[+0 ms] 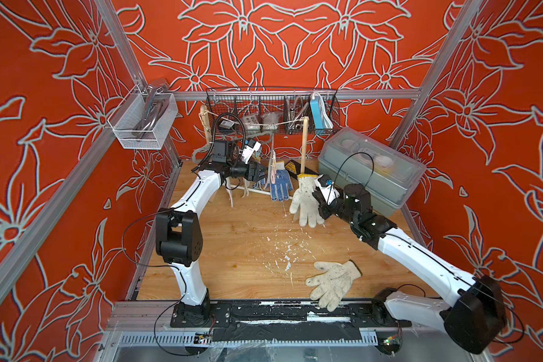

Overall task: Clip the gloves onto a hanger to dry
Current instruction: Open the clamp at the hanger.

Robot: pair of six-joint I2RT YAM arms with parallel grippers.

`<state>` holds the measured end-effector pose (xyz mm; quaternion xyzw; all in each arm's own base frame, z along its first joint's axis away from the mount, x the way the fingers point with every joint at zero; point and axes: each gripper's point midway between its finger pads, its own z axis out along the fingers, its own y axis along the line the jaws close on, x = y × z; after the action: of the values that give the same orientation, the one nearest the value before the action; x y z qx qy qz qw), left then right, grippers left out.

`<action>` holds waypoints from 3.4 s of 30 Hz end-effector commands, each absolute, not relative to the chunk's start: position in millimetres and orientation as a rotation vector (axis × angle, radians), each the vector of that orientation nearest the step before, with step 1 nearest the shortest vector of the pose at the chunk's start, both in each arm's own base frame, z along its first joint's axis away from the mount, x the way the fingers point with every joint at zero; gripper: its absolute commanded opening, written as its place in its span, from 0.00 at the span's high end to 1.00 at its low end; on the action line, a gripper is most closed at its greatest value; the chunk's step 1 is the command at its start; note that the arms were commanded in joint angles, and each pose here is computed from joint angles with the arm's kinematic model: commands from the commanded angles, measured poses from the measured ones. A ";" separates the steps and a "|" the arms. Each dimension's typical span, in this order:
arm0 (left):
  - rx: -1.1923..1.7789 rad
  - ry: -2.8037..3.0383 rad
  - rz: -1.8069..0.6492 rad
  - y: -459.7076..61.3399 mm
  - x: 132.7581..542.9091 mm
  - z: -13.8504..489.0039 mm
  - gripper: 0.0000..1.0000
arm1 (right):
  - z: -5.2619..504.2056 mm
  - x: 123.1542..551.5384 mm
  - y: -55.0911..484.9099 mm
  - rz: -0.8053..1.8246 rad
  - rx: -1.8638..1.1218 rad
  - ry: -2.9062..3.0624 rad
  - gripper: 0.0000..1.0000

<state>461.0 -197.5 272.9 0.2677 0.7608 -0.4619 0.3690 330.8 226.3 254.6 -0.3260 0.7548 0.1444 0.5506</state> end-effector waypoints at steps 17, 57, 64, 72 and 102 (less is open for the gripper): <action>0.730 1.835 -1.175 -202.0 502.5 267.7 0.39 | 268.1 334.1 239.5 0.368 -0.818 1.754 1.00; 0.744 1.930 -1.133 -156.3 487.4 265.9 0.40 | 253.0 339.4 245.9 0.335 -0.902 1.767 1.00; 0.780 1.885 -1.173 -171.7 495.8 276.9 0.40 | 251.6 339.4 248.2 0.350 -0.908 1.770 1.00; 0.795 1.856 -1.286 -186.9 486.8 275.9 0.40 | 249.4 341.9 251.3 0.362 -0.907 1.773 1.00; 0.796 1.736 -1.434 -234.5 508.4 275.8 0.47 | 254.9 338.9 250.8 0.393 -0.902 1.774 1.00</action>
<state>505.2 -231.0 278.6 0.3096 0.6845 -0.5486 0.3669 338.4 246.9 228.6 -0.3810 0.7587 0.1519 0.5061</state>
